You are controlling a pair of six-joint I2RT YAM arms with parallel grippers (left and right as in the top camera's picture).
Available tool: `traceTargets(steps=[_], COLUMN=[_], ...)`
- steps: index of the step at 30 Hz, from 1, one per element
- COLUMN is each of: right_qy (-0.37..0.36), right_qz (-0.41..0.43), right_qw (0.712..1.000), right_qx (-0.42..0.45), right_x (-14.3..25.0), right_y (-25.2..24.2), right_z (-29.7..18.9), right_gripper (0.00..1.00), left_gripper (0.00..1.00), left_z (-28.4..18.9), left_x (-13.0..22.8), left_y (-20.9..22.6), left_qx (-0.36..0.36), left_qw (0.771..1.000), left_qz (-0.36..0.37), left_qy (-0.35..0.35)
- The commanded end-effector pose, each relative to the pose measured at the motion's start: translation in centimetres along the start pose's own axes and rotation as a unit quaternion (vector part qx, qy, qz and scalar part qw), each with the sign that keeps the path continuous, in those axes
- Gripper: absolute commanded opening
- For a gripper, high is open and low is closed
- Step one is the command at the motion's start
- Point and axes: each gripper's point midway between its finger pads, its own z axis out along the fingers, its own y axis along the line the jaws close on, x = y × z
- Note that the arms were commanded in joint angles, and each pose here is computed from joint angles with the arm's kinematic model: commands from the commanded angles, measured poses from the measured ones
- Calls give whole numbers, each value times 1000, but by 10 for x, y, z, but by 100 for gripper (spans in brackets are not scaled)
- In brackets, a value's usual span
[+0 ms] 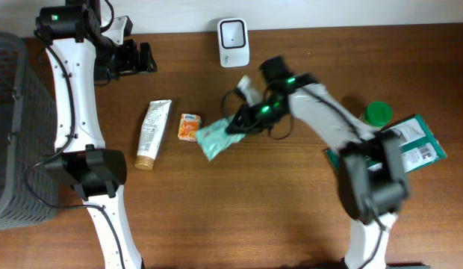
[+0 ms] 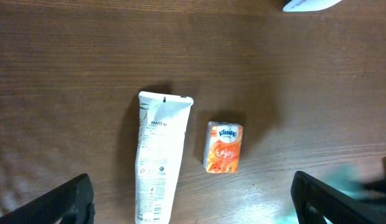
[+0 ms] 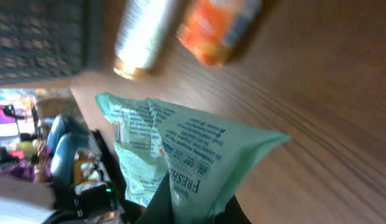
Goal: Scan the item barcode
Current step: 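Hold the pouch in front of the white scanner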
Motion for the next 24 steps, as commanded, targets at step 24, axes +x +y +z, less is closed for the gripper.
traceTargets(steps=[24], right_qy=[-289], right_qz=[-57], right_qw=[917], right_qx=[269], right_x=[-47], right_y=[38], right_z=[-198], right_gripper=[4], left_gripper=[99], left_z=[-13], left_x=[-3], left_y=[-8], left_qx=[6], left_qw=[1000], left_qz=[10], left_qy=[-18])
